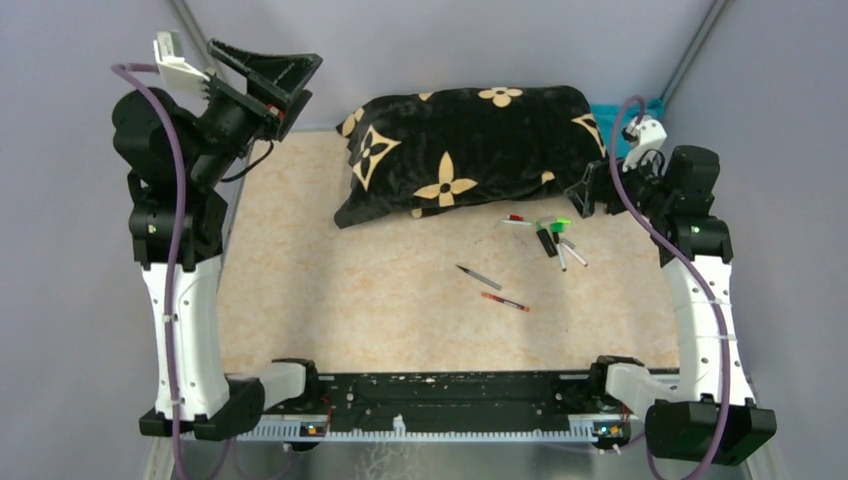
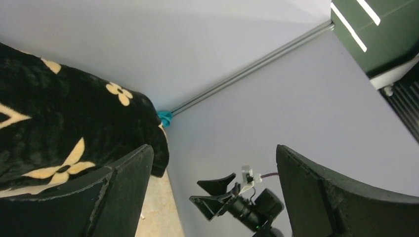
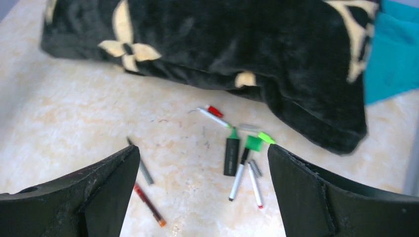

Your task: Insert the pens into the pen caps

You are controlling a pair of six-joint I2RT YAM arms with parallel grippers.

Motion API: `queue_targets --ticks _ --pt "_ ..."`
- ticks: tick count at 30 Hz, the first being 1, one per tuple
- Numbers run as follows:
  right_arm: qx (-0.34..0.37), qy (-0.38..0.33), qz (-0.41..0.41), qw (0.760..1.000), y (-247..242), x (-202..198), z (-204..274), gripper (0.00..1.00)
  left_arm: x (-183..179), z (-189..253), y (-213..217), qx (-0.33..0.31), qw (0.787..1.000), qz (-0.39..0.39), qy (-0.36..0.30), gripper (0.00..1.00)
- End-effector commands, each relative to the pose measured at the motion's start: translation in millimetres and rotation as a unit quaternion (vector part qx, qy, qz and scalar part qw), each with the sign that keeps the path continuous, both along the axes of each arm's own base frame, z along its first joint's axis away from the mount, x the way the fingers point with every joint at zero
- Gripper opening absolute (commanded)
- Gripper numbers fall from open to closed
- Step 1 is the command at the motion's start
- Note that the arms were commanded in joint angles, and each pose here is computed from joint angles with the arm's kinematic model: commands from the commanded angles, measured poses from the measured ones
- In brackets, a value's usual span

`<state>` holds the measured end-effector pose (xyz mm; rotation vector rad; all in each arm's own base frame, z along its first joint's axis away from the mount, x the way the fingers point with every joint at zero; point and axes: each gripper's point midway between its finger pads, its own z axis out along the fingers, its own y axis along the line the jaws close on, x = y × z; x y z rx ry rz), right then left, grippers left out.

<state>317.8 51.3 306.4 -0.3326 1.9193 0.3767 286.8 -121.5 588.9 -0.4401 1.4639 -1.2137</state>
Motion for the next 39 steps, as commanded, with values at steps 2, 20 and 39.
queue_targets --ticks 2,20,39 --pt "-0.008 -0.024 0.185 0.982 46.2 -42.0 -8.1 0.99 -22.8 -38.1 -18.6 0.046 0.995 -0.067 -0.050 0.98" --pt "-0.107 -0.001 0.257 0.961 46.2 -63.9 -112.7 0.98 -46.9 -281.0 -13.3 0.155 0.982 -0.081 0.070 0.99" --pt "-0.124 0.198 0.043 0.971 13.8 28.0 -195.4 0.36 -27.4 -331.7 -10.0 0.099 0.982 -0.057 0.148 0.98"
